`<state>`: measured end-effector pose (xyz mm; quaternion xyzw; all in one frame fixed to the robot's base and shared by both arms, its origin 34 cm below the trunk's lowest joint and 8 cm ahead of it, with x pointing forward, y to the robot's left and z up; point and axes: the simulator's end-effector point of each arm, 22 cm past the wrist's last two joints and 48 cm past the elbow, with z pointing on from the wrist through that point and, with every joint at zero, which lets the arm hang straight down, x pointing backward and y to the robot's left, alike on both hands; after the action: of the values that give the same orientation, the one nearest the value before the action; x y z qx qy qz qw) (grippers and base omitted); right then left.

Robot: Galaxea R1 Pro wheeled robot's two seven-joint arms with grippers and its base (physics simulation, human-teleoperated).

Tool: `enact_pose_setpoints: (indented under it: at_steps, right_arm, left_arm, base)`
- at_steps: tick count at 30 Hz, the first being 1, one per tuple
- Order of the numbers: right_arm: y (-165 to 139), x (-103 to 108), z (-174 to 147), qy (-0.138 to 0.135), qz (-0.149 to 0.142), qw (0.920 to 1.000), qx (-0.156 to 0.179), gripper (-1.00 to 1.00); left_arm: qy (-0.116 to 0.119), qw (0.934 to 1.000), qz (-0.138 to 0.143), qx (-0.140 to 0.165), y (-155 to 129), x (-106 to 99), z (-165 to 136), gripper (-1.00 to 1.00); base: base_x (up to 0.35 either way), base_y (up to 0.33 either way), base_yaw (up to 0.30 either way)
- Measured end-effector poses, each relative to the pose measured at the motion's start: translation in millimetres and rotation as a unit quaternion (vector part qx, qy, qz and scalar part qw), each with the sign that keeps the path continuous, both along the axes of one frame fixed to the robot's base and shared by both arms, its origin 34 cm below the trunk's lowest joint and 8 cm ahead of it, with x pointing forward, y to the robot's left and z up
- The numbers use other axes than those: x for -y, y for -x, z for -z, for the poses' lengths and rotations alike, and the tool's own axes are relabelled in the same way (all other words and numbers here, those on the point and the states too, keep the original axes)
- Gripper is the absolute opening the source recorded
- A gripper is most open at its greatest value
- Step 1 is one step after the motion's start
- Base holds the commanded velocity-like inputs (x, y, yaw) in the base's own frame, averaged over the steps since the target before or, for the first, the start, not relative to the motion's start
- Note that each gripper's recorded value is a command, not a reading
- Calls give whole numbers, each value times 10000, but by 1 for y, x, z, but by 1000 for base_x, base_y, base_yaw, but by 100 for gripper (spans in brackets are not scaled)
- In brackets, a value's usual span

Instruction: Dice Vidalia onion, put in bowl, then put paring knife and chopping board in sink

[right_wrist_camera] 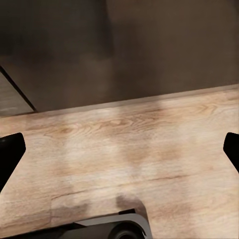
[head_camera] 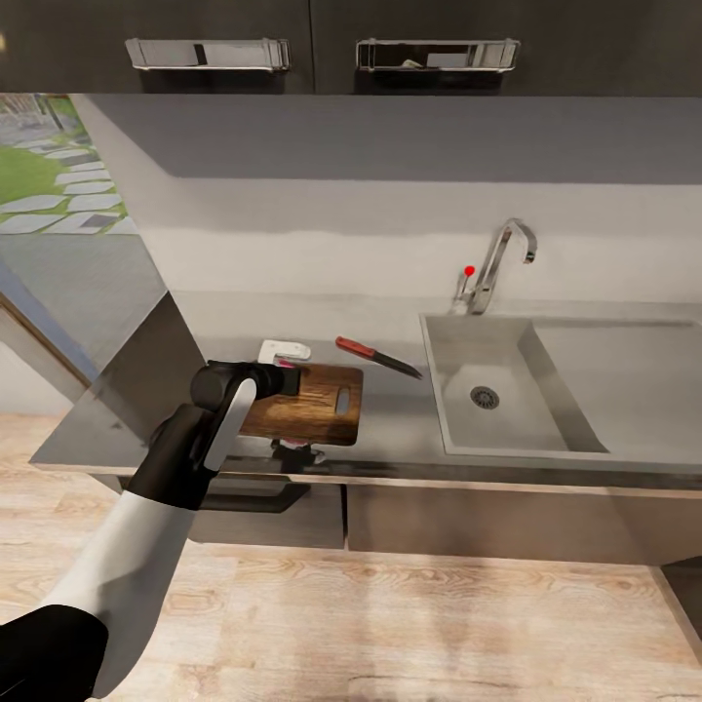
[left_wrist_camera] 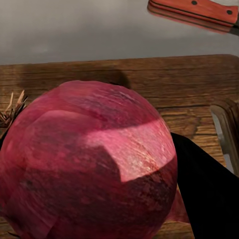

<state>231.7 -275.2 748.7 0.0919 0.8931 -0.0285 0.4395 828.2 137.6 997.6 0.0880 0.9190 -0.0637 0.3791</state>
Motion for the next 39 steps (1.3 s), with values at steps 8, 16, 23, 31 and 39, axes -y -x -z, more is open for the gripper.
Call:
enact_pose_setpoints:
  at_steps: [8, 16, 23, 31, 39]
  right_arm:
    - [0, 0, -1, 3, -8, 10000, 18, 100]
    - [-1, 1, -1, 4, -6, 10000, 21, 100]
    - [1, 1, 1, 1, 3, 10000, -32, 100]
    - [4, 1, 2, 3, 2, 10000, -97, 100]
    - [7, 0, 3, 0, 0, 9999, -143, 100]
  left_arm:
    - [-6, 10000, -2, -29, 1, 0, 2, -100]
    - [-3, 10000, 1, -34, 1, 0, 3, -100]
    - [-16, 10000, -6, -89, 1, 0, 9, -100]
    - [-20, 9999, -7, -160, 2, -1, 19, -100]
    - [-17, 9998, -7, -210, 2, 0, 26, -100]
  base:
    - [0, 0, 0]
    - [0, 0, 0]
    - [0, 0, 0]
    - [0, 0, 0]
    - [0, 0, 0]
